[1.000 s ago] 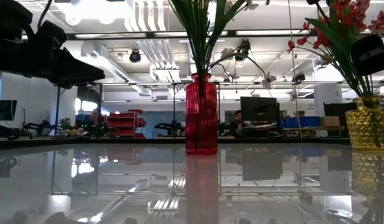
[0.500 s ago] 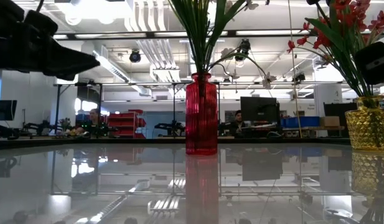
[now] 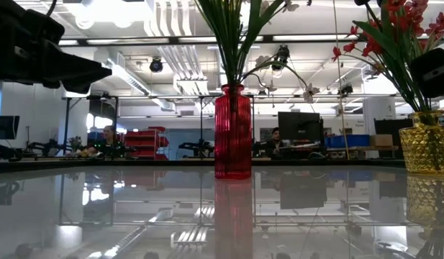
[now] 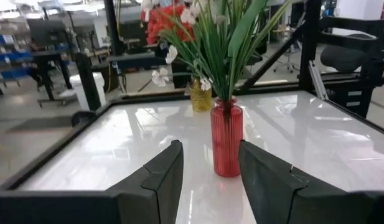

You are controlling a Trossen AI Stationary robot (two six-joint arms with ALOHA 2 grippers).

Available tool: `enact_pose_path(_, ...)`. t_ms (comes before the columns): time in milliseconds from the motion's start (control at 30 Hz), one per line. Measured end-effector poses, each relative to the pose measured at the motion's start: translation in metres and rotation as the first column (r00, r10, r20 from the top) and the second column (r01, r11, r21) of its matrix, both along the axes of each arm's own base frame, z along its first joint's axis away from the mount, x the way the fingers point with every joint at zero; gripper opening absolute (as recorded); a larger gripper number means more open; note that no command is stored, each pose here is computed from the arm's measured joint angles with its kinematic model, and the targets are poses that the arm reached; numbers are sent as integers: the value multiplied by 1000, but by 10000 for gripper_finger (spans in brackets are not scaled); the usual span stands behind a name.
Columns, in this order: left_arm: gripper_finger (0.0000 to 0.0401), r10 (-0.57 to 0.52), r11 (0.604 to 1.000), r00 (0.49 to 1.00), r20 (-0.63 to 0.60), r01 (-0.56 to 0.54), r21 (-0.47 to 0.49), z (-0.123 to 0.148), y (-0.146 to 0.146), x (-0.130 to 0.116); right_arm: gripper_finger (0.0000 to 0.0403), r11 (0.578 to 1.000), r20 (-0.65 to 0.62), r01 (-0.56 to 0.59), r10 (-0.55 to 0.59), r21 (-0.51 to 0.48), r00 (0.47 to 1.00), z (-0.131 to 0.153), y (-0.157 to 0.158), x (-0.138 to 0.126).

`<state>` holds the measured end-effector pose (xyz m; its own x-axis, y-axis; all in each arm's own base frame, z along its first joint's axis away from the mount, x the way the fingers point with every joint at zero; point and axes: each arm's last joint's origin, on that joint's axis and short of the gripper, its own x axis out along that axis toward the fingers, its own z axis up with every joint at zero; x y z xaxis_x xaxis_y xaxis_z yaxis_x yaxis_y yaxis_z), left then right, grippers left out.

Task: Sort flowers into vase by color
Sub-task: Return to Home Position

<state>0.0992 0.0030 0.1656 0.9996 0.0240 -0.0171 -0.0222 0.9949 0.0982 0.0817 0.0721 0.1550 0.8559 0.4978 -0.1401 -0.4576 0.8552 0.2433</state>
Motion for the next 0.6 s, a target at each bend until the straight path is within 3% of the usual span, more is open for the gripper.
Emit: enact_pose_path(600,141,0,999,996,-87,-3,-36,-7,0,5,18,1000,3,0,0,3,1000,0,0,0)
